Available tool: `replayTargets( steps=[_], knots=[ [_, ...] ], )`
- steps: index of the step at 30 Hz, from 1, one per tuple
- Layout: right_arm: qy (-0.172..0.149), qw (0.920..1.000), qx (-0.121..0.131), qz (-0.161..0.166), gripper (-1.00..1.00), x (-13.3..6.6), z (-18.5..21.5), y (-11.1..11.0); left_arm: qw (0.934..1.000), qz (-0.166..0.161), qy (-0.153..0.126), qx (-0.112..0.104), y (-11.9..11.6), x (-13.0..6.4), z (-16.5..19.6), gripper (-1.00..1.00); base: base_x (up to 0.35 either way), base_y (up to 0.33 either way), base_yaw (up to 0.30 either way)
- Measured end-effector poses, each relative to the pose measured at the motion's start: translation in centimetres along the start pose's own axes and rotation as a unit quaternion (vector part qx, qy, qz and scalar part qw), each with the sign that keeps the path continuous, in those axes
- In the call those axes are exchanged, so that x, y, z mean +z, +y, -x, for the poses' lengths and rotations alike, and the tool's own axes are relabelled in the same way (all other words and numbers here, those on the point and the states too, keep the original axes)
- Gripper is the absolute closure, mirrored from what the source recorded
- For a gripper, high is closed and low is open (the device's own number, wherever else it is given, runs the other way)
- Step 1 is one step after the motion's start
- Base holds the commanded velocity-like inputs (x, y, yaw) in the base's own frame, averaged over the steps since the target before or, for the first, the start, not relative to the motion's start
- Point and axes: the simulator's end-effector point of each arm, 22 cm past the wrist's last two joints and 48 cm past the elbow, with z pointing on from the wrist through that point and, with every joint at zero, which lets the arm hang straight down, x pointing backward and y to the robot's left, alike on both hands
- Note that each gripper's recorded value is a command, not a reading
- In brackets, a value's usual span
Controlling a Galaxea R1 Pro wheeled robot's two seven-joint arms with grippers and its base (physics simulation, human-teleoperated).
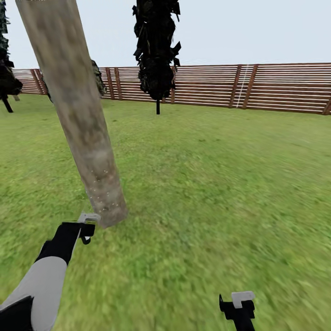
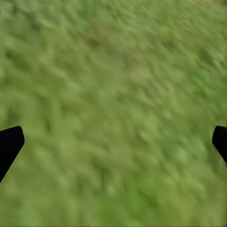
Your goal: In the garden, pick up the pesticide atomizer on the floor and spray pesticide onto both trees until each tree trunk is fully covered.
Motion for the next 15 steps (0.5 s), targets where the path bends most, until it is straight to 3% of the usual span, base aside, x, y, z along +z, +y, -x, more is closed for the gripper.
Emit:
replayTargets(
  steps=[7, 11, 15],
  knots=[
    [0.000, 1.0000, 0.000, 0.001, -1.00, 0.0, 0.0, 0.1, 0.9997, 0.008, -0.019, -0.009, 0.3, 0.8, -0.8, 1.00, 0.143, -0.257, 0.044],
    [0.000, 1.0000, 0.000, 0.001, -1.00, 0.0, 0.0, 0.1, 0.9990, 0.009, -0.019, -0.039, 1.0, 0.8, -1.2, 1.00, 0.240, -0.181, 0.001],
    [0.000, 1.0000, 0.000, 0.001, -1.00, 0.0, 0.0, 0.0, 0.9991, 0.006, -0.015, -0.038, 0.6, 0.9, -1.5, 1.00, 0.276, -0.151, 0.000]
  ],
)
